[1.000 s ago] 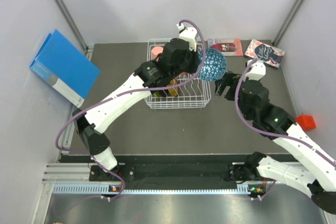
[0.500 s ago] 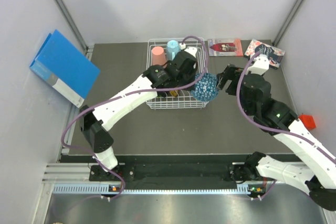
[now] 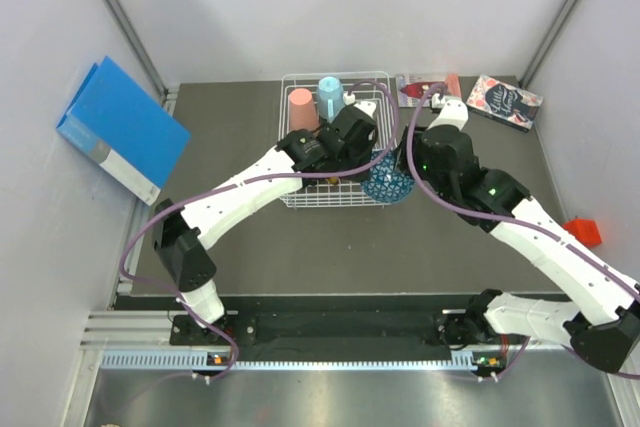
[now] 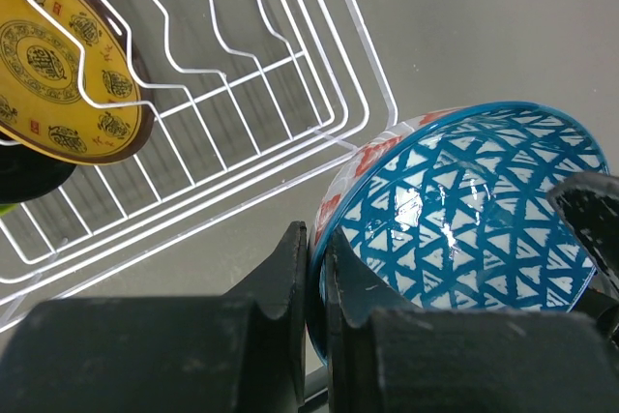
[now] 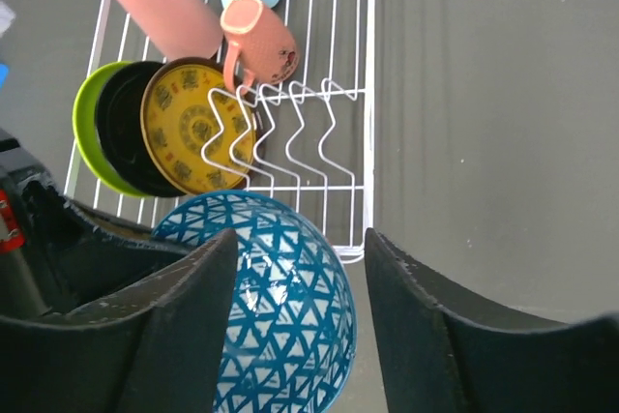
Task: Unload the mixed dishes from the dish rack
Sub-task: Pick up the bowl from the dish rack, then place the bowl at the center of the board.
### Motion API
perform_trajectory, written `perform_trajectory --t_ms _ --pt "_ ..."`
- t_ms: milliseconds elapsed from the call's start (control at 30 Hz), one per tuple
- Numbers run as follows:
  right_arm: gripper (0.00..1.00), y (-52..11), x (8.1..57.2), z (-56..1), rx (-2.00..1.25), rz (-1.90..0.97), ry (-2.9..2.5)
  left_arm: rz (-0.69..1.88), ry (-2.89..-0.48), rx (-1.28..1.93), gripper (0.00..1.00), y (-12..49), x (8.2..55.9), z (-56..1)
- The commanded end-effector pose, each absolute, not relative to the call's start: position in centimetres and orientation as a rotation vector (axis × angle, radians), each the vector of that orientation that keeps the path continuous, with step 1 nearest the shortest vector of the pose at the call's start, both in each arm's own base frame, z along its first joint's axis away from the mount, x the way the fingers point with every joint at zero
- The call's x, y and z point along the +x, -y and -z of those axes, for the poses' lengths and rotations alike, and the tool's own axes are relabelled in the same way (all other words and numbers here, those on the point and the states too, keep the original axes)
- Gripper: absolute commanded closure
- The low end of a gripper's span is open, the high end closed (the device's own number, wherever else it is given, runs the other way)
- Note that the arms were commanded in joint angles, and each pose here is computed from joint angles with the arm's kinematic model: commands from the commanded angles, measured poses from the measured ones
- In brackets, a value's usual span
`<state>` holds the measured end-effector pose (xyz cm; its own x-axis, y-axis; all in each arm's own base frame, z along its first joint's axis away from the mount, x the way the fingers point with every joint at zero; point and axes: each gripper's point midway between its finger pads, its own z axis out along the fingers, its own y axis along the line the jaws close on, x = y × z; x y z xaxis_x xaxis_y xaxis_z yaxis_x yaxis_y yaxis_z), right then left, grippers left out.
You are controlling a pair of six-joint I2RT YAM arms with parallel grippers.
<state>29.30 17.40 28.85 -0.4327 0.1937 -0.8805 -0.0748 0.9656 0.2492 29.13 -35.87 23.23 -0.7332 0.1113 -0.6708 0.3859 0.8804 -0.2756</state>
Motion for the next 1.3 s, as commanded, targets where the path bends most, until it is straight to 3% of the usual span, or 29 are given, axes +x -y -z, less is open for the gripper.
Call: perform_trajectory --t_ms 0,333,433,533,633,700,733,800,833,867,1033,1133,1267 --pt "0.46 -17.3 28.8 -29.3 0.101 -0.35 -1.995 0.611 -2.247 0.294 1.0 35.9 29.6 -27.4" --pt "0.48 -17.2 27.8 -24.6 0.077 -0.313 -2.108 0.609 -2.228 0.29 1.0 35.7 29.7 -28.0" --pt "0.58 -17.6 27.7 -23.9 0.067 -0.334 -2.12 0.621 -2.226 0.292 1.0 35.7 29.5 -28.1" --pt "0.74 -18.0 27.7 -23.6 0.053 -0.345 -2.13 0.631 -2.222 0.295 1.0 35.7 29.4 -28.2" --pt "0.98 -18.1 27.7 -23.6 0.052 -0.348 -2.133 0.633 -2.219 0.301 1.0 35.6 29.3 -28.1" --pt "1.0 -17.6 27.8 -24.0 0.078 -0.333 -2.114 0.633 -2.212 0.322 1.0 35.6 29.2 -28.2" --pt "1.0 -17.3 27.9 -24.4 0.092 -0.327 -2.101 0.632 -2.208 0.327 0.77 35.6 29.1 -28.3" --pt "1.0 -16.2 28.2 -25.2 0.131 -0.298 -2.07 0.587 -2.195 0.315 0.49 34.8 29.5 -28.6" --pt "1.0 -15.6 28.4 -25.9 0.148 -0.28 -2.064 0.559 -2.189 0.297 0.06 34.3 29.8 -28.7" --pt "1.0 -14.0 29.2 -25.8 0.201 -0.231 -2.07 0.518 -2.182 0.27 0.01 33.4 30.0 -29.0" --pt "1.0 -9.1 32.0 -28.4 0.429 -0.337 -1.993 0.312 -2.069 0.026 0.01 27.6 32.3 -31.7" --pt "1.0 -5.7 34.1 -29.1 0.595 -0.352 -1.937 0.329 -2.012 -0.043 0.01 25.8 31.8 -32.7" --pt "1.0 -0.6 38.8 -25.5 0.769 -0.209 -1.965 0.393 -1.962 -0.056 0.01 23.9 29.9 -33.2"
